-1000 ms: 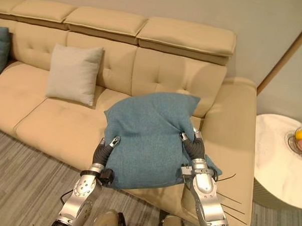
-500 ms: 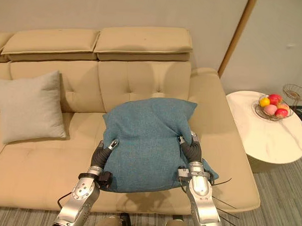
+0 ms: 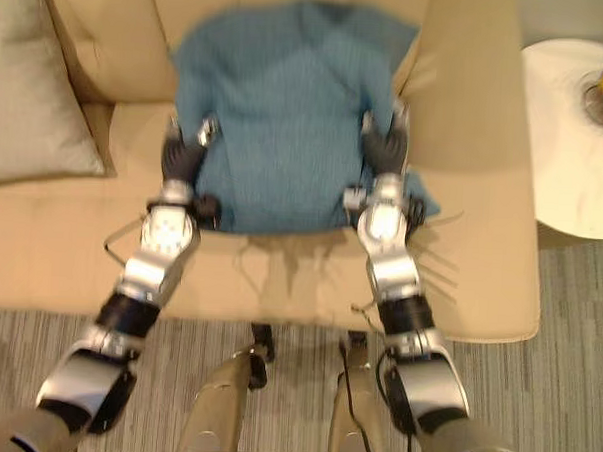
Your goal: Pick up cushions and gather them together orderly.
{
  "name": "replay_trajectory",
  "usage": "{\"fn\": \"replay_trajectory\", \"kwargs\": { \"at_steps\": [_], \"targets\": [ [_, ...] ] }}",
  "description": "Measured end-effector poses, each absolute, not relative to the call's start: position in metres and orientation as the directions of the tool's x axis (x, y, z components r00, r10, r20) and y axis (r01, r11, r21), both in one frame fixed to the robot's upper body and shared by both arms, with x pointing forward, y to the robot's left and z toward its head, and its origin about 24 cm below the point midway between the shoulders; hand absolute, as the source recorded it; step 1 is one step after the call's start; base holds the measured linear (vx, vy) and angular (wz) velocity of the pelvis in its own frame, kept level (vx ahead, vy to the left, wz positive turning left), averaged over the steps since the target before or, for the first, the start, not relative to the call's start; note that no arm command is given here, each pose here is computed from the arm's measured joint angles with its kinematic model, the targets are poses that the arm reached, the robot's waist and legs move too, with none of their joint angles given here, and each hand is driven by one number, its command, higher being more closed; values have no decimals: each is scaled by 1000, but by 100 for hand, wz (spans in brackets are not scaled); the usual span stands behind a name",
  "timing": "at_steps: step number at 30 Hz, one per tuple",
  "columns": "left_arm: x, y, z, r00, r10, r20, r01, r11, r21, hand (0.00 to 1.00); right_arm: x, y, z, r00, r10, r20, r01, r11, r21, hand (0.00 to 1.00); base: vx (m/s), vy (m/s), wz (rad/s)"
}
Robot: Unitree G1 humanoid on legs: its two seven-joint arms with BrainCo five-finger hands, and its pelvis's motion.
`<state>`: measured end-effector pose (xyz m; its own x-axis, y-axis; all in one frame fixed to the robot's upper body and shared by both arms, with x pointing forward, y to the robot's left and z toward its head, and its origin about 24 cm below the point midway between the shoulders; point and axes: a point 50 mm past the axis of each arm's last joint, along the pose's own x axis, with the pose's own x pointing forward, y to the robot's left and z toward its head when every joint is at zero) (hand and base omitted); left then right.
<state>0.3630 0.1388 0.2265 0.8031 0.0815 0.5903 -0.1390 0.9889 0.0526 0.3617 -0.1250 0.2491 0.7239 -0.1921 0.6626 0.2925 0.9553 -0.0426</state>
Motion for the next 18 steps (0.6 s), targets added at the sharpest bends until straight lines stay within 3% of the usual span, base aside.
{"fn": "replay_trajectory", "kwargs": {
  "at_steps": [3,4,5,11,18],
  "targets": [
    [373,139,313,679,127,723,-191,982,6,100,367,-121,325,605,-273,748,321,943,84,100,-97,-12,16],
    [373,138,330,655,137,743,-192,981,-12,0,366,-120,339,585,-288,758,322,940,110,100,-83,-18,19],
    [372,136,353,625,150,766,-195,980,-33,0,365,-119,358,558,-318,766,324,934,152,0,-73,-24,18],
    [363,140,428,545,256,799,-229,962,-152,0,358,-119,418,496,-409,766,324,906,274,0,-38,-17,12],
    [370,144,427,593,287,752,-187,958,-218,0,366,-137,420,558,-420,716,286,907,309,0,10,7,6]
  ]
}}
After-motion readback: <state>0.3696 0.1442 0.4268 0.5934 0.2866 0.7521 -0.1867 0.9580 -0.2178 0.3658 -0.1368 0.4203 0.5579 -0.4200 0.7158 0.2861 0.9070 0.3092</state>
